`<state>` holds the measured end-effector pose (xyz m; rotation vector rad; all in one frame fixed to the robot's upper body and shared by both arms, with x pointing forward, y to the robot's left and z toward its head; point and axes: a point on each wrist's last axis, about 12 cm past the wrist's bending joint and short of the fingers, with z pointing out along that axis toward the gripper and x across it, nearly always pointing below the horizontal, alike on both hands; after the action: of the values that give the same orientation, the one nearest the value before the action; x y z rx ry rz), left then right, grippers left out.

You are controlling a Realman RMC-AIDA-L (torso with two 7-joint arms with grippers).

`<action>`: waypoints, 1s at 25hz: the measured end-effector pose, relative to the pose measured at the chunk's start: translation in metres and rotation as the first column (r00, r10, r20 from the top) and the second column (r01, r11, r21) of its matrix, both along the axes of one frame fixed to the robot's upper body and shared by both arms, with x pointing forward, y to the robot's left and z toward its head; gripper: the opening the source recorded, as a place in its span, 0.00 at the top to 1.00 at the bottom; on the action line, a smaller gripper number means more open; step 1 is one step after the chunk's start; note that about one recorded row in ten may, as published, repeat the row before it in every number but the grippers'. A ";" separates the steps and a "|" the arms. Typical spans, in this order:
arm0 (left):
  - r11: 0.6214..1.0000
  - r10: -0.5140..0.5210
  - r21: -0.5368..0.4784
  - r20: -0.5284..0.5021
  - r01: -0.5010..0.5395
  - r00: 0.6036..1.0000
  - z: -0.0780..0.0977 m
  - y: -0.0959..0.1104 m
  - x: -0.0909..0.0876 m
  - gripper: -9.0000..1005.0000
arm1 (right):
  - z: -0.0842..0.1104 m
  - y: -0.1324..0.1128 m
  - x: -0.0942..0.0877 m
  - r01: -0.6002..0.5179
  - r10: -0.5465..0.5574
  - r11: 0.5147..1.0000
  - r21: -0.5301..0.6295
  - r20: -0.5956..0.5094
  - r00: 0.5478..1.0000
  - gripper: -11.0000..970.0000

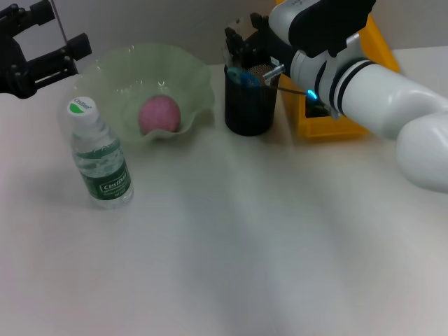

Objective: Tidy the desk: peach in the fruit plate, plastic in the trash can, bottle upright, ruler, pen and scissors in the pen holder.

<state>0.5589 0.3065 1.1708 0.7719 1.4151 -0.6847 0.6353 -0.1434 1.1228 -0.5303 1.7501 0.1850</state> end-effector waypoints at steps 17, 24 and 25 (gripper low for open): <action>1.000 0.018 0.000 0.007 -0.018 1.000 -0.002 0.005 -0.003 0.20 | 0.064 0.011 -0.055 -0.168 0.172 0.983 0.068 -0.064 0.983 0.50; 0.999 0.035 -0.001 0.014 -0.035 0.999 -0.003 0.010 -0.006 0.20 | 0.084 -0.003 -0.072 -0.246 0.256 0.963 0.113 -0.087 0.963 0.50; 0.999 0.035 -0.002 0.014 -0.035 0.999 -0.003 0.010 -0.006 0.20 | 0.091 -0.011 -0.076 -0.293 0.307 0.941 0.170 -0.069 0.949 0.50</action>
<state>0.5529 0.3166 1.1683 0.7477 1.4119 -0.6516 0.5590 -0.1546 1.2135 -0.6802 1.7207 0.5683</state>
